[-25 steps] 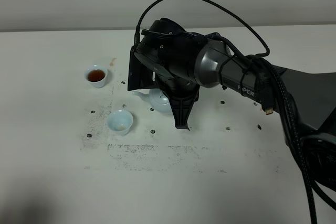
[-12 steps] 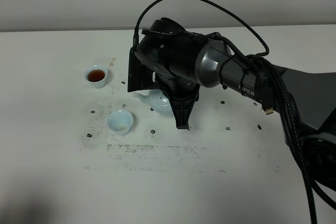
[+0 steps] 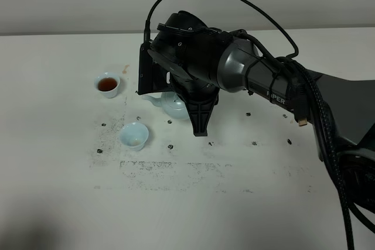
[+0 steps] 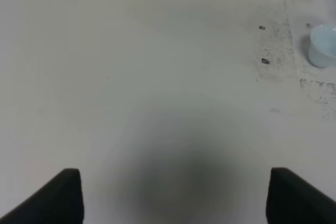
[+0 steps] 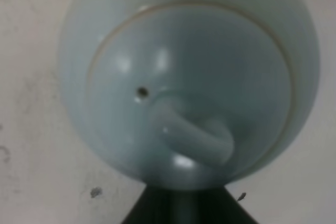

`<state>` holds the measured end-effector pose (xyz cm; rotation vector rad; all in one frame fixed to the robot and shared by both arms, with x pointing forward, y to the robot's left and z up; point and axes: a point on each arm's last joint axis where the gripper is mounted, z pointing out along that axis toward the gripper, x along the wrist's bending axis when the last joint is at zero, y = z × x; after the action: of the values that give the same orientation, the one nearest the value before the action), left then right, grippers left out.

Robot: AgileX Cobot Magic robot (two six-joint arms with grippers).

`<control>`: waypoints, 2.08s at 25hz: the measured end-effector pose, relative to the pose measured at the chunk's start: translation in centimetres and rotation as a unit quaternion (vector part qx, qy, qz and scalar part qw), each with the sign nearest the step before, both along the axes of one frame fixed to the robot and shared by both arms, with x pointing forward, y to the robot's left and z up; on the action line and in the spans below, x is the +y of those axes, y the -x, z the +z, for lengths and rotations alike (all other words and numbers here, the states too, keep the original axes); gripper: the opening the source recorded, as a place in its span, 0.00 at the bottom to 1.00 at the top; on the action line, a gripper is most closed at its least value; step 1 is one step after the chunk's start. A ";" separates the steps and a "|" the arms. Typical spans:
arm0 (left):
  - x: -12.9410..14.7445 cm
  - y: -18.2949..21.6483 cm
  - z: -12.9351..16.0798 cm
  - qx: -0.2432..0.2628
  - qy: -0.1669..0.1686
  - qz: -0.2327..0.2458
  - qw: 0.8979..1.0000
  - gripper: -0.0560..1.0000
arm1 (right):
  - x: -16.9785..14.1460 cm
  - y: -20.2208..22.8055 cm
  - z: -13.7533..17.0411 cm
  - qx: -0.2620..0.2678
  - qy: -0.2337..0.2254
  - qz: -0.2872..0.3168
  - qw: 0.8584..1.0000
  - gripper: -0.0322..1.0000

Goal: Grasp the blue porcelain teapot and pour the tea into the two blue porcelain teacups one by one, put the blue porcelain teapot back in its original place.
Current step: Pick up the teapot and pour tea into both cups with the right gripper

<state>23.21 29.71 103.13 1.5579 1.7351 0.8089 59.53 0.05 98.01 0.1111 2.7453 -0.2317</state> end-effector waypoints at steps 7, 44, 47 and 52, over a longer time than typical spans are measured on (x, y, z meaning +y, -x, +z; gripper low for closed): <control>0.0 0.0 0.0 0.000 0.000 0.000 1.000 0.70 | 0.0 0.0 0.0 0.004 0.006 0.015 1.000 0.09; 0.0 0.0 0.0 0.000 0.000 0.000 1.000 0.70 | 0.7 -0.9 -1.6 -0.050 0.128 0.131 0.982 0.09; 0.0 0.0 0.0 0.000 0.000 0.000 1.000 0.70 | 1.3 -0.4 -1.4 -0.064 0.139 0.141 0.978 0.09; 0.0 0.0 0.0 0.000 0.000 0.000 1.000 0.70 | 2.2 0.1 -1.2 -0.085 0.139 0.141 0.977 0.09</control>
<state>23.21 29.71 103.13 1.5579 1.7351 0.8089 59.39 2.22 96.82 -0.3171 2.4916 -0.4982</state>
